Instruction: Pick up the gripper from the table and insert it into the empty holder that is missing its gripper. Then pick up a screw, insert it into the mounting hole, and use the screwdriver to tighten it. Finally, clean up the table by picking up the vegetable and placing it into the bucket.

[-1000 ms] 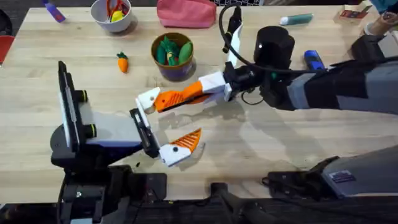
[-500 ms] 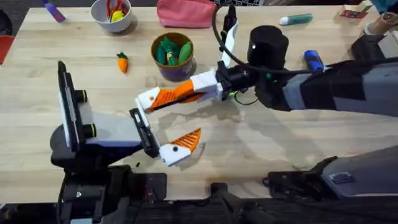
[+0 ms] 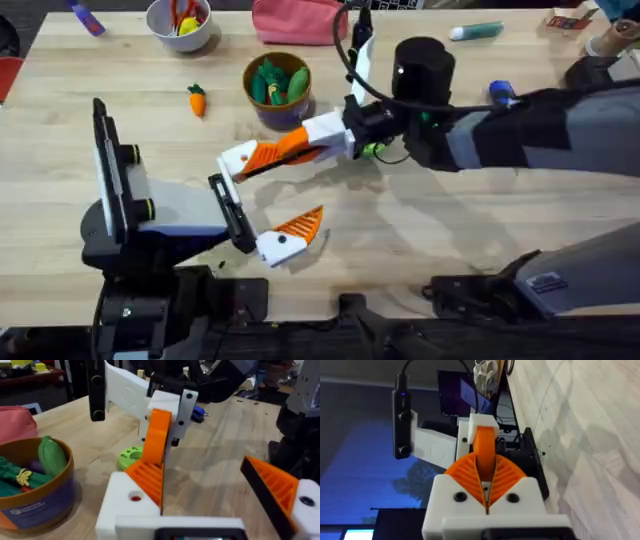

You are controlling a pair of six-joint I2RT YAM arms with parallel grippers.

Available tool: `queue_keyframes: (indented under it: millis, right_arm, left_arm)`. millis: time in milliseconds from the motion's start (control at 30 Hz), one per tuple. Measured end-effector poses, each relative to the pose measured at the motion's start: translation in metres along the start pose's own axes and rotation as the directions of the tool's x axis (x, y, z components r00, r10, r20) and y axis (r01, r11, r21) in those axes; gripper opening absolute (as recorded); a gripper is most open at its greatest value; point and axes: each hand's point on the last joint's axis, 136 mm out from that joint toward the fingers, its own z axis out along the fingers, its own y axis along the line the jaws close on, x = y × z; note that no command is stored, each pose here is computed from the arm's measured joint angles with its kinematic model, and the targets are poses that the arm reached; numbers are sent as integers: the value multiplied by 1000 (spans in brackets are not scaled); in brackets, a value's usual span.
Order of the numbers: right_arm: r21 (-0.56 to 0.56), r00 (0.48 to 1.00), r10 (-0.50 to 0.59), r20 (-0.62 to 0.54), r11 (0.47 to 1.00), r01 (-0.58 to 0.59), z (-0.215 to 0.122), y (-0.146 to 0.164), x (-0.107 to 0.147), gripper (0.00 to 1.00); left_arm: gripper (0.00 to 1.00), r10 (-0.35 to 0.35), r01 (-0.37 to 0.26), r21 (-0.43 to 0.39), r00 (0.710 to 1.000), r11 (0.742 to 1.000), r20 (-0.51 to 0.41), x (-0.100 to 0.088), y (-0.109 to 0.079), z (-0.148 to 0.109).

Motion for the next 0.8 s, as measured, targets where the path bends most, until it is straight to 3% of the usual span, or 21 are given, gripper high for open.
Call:
queue_keyframes:
  millis: [800]
  right_arm:
    - [-6,1000,10,-12,1000,-10,2,1,-4,8]
  left_arm:
    - [985,1,-1,0,1000,1000,0,0,0,0]
